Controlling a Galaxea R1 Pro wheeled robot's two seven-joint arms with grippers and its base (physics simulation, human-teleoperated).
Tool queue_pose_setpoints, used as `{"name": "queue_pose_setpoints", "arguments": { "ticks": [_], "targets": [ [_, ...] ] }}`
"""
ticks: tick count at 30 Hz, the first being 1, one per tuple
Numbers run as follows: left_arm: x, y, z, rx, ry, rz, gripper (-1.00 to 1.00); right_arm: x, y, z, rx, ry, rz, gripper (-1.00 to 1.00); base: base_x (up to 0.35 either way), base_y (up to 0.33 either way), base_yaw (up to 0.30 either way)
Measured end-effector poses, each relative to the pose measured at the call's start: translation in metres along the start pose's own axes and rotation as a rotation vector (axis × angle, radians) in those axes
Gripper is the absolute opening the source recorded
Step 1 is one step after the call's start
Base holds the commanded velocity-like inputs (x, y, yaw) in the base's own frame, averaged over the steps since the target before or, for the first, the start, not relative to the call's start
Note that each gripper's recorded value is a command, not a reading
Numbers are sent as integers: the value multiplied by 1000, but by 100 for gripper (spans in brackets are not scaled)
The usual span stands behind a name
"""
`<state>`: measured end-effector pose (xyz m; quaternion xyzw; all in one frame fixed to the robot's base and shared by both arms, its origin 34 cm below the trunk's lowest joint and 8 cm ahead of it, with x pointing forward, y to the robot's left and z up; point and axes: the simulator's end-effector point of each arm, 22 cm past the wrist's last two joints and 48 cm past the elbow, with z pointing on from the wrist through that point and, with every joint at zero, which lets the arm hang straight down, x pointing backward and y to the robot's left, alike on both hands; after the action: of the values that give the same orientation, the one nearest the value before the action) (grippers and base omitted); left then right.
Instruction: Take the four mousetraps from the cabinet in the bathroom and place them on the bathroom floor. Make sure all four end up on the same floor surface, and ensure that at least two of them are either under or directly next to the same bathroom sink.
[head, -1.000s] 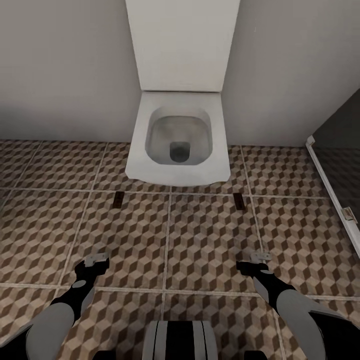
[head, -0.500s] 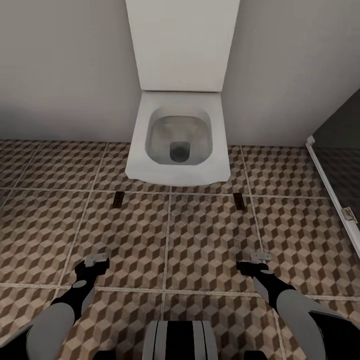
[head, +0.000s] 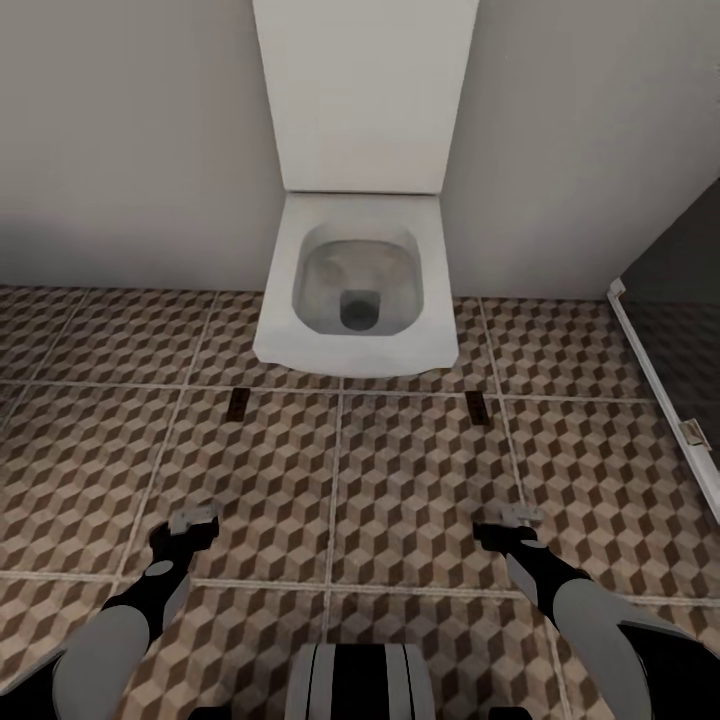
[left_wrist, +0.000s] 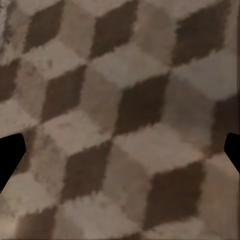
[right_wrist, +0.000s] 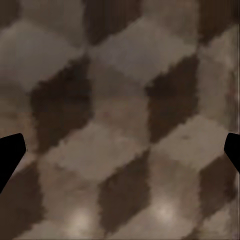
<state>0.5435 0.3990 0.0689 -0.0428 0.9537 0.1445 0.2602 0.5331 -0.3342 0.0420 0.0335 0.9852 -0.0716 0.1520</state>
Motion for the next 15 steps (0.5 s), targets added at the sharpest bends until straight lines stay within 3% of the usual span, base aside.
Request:
{"name": "queue_pose_setpoints", "arguments": {
  "ticks": [15],
  "targets": [
    [-36, 3, -13, 1, -55, -21, 100, -34, -2, -20, -3, -59, 8, 100, 0, 0, 0]
  ]
}}
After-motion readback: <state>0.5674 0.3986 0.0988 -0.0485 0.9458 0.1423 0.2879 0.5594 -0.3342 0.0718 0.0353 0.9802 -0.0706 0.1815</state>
